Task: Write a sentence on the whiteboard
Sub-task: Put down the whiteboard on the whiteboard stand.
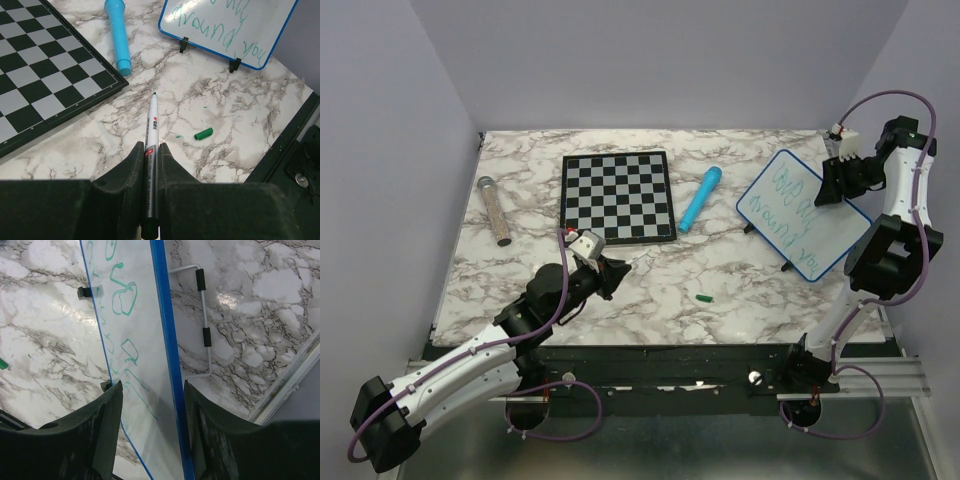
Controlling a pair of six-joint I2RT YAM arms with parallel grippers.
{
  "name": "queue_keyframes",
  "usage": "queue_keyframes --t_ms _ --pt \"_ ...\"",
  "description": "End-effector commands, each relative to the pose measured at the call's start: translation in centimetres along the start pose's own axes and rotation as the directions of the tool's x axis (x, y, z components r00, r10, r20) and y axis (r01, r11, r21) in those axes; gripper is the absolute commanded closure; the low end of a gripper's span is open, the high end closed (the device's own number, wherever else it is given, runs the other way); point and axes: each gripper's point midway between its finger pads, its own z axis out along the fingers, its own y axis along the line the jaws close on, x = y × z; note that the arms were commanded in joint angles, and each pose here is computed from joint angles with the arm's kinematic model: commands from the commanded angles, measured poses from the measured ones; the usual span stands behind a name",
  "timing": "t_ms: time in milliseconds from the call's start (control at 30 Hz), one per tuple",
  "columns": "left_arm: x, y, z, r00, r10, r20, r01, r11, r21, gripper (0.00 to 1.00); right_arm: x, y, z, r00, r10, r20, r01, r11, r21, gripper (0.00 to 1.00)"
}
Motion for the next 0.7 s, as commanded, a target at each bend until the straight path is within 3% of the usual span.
queue_keyframes --t_ms 0,667 --pt "-0.2 -0.4 0.0 1.000 -0.010 0.005 0.010 1.000 0.021 1.00 0.0 -1.4 0.1 1.000 0.003 -0.018 -0.003 0.999 0.035 0.40" --pt "-0.3 -0.4 0.0 1.000 -0.014 0.000 0.014 1.000 0.017 1.00 0.2 -3.5 1.1 1.000 0.015 -0.026 -0.014 0.998 0.066 0.33"
